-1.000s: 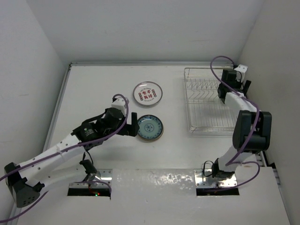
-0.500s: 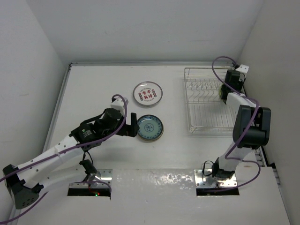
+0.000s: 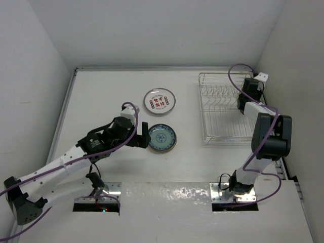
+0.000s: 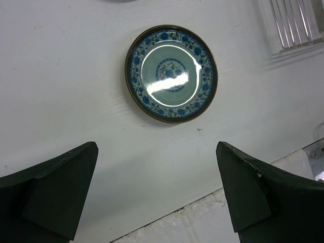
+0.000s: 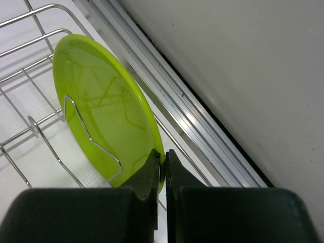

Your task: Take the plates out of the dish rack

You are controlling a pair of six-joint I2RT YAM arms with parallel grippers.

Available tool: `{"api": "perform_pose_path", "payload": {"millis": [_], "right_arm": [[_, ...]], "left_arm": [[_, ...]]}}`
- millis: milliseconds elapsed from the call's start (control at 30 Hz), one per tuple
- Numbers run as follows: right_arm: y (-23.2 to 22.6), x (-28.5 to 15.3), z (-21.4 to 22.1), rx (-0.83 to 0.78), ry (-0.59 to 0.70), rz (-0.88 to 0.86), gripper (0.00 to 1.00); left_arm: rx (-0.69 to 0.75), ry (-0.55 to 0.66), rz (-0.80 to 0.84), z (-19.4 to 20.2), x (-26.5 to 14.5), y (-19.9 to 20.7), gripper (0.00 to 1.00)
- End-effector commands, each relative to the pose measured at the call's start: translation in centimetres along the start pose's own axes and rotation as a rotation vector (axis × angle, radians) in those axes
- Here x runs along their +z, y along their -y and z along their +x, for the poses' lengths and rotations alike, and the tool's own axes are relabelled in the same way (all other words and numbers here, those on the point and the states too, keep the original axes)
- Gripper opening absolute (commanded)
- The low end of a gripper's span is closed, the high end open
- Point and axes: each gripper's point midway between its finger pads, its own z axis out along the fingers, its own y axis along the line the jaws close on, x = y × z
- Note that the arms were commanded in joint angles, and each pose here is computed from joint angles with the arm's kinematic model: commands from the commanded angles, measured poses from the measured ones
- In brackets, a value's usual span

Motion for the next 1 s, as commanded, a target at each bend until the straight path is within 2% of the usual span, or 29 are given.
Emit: {"api": "perform_pose_path", "payload": {"millis": [0,233,567,767,900,967], "right_arm": [[0.4,-1.2,-2.7,0.054,0.083,-0.004,0.0],[1.7,-3.1,-4.8,0.122,0.134,0.015,0.0],[3.2,-6.5,-8.8,0.1,0.218,0.126,0.0],[4.7,-10.7,-12.3,0.072,0.295,0.242,0.0],[4.2,-15.0,-14.2,0.092,0.352,0.19,0.0],[3.4,-16.4,-13.9,0.059,0.335,0.126,0.0]], "left_arm": [[0.011,0.031,0.024,-0.7,0.0,0.6,1.0],[0.014,0.022,0.019,-0.5,0.2,0.6,1.0],[0.012,0.023,0.014,-0.5,0.3,0.5,1.0],[0.004,0.039,-0.008,-0.9,0.1,0.1,1.0],[-0.013,0.084,-0.028,-2.0,-0.6,-0.5,1.0],[-0.031,0.117,-0.026,-2.8,-1.2,-0.8,1.0]]}}
